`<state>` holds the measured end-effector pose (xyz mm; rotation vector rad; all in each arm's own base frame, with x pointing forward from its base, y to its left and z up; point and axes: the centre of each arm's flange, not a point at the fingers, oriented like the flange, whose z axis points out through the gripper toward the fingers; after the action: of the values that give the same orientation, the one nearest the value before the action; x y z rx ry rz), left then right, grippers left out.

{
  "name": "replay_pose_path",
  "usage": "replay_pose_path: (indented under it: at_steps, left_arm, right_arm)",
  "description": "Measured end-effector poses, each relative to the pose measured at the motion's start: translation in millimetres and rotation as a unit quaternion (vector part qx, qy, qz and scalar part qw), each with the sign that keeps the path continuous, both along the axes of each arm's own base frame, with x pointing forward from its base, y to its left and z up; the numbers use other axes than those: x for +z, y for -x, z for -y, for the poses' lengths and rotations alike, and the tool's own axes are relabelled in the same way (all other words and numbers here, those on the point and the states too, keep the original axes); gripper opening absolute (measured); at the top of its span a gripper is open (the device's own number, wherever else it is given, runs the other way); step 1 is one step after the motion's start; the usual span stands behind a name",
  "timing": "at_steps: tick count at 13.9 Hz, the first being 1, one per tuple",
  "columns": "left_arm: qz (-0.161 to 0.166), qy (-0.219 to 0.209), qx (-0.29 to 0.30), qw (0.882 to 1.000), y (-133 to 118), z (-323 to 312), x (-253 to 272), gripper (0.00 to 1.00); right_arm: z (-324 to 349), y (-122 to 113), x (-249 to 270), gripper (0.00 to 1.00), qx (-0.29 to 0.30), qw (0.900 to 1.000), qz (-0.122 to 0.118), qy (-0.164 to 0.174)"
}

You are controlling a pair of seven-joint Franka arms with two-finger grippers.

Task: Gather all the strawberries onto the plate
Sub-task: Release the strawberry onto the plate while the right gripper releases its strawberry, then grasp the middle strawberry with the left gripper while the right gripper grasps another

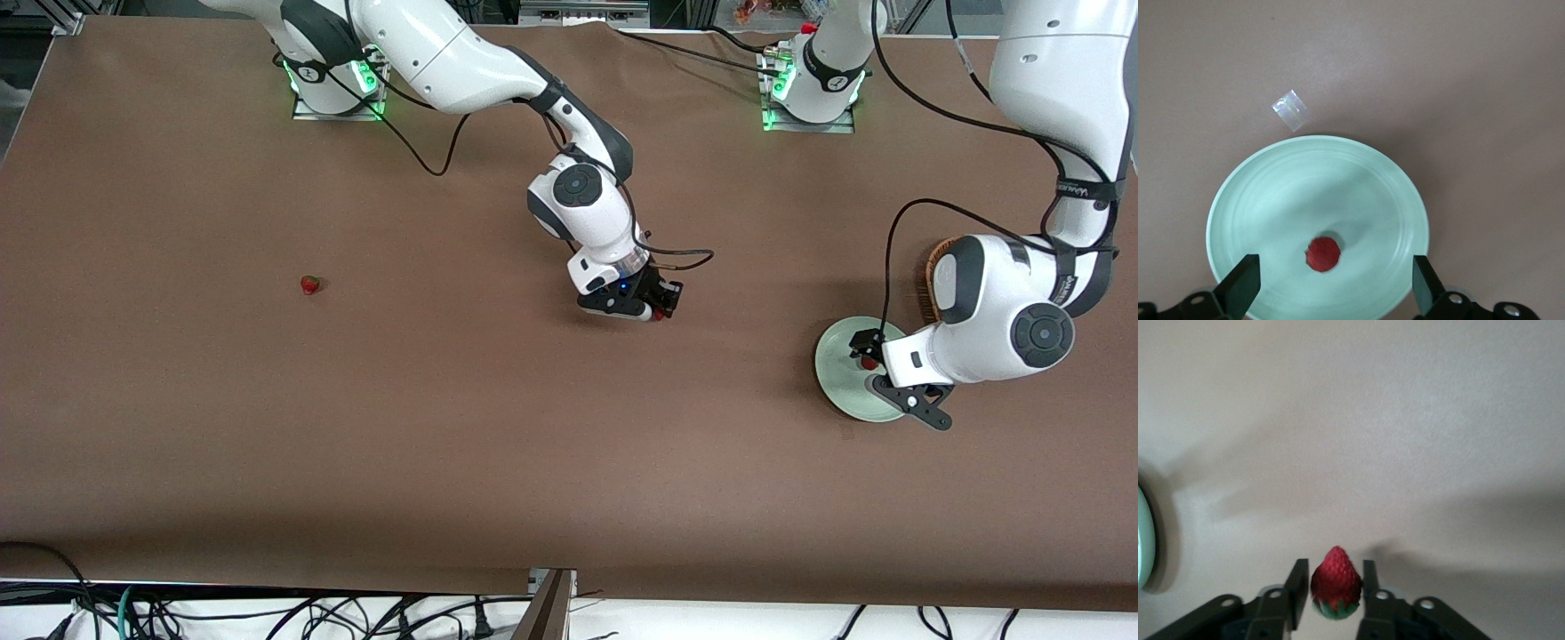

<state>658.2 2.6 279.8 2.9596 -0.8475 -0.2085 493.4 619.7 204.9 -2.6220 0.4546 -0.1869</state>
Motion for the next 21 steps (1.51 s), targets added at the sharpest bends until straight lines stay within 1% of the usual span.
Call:
replay_pose_path:
  at_steps: [1, 2, 3, 4, 5, 6, 7, 8, 9, 11, 14, 16, 18, 19, 21]
  left_arm:
    - [-0.01, 0.0, -0.002, 1.0, 0, 3, 12, 1.0]
    - [-0.019, 0.0, -0.003, 1.0, 0, 4, 23, 1.0]
    - [-0.026, -0.001, -0.003, 1.0, -2, 4, 33, 1.0]
    - [-0.033, -0.001, -0.003, 0.999, -3, 3, 42, 1.0]
    - [-0.04, -0.002, -0.002, 0.999, -4, 2, 50, 1.0]
    - [-0.047, -0.002, -0.002, 0.999, -5, 1, 58, 1.0]
    - [-0.051, -0.002, -0.002, 0.999, -6, 1, 66, 1.0]
    - [-0.051, -0.002, -0.001, 0.999, -7, 1, 71, 1.0]
    - [-0.051, -0.002, -0.001, 0.999, -8, 1, 74, 1.0]
    - [-0.052, -0.002, -0.001, 0.999, -8, 1, 74, 1.0]
    - [-0.052, -0.001, -0.004, 0.999, -8, 4, 74, 1.0]
    - [-0.053, 0.001, -0.003, 0.999, -7, 11, 75, 1.0]
    - [-0.056, 0.011, 0.01, 0.998, -7, 21, 74, 1.0]
    - [-0.057, 0.02, 0.02, 0.998, -6, 25, 73, 1.0]
    - [-0.065, 0.039, 0.048, 0.996, -5, 40, 70, 1.0]
  right_arm:
    - [4, -6, 2, 0.56, -0.003, 1.0, -0.002, 0.006]
    - [11, -17, 7, 0.67, -0.007, 1.0, -0.01, 0.021]
    - [24, -35, 19, 0.77, -0.014, 0.999, -0.021, 0.036]
    - [43, -58, 38, 0.88, -0.015, 0.998, -0.03, 0.052]
    - [69, -82, 60, 0.98, -0.003, 0.996, -0.041, 0.075]
    - [101, -103, 83, 1.0, 0.014, 0.994, -0.056, 0.098]
    - [133, -121, 103, 1.0, 0.032, 0.99, -0.077, 0.113]
    - [165, -135, 121, 1.0, 0.054, 0.987, -0.096, 0.121]
    - [195, -146, 134, 1.0, 0.081, 0.982, -0.113, 0.131]
    - [250, -159, 144, 1.0, 0.129, 0.968, -0.149, 0.153]
    - [336, -178, 136, 1.0, 0.176, 0.947, -0.203, 0.176]
    - [390, -184, 122, 1.0, 0.203, 0.933, -0.22, 0.2]
    - [435, -180, 105, 1.0, 0.232, 0.92, -0.233, 0.214]
    - [458, -175, 96, 1.0, 0.241, 0.916, -0.236, 0.217]
    - [496, -162, 75, 1.0, 0.251, 0.913, -0.233, 0.22]
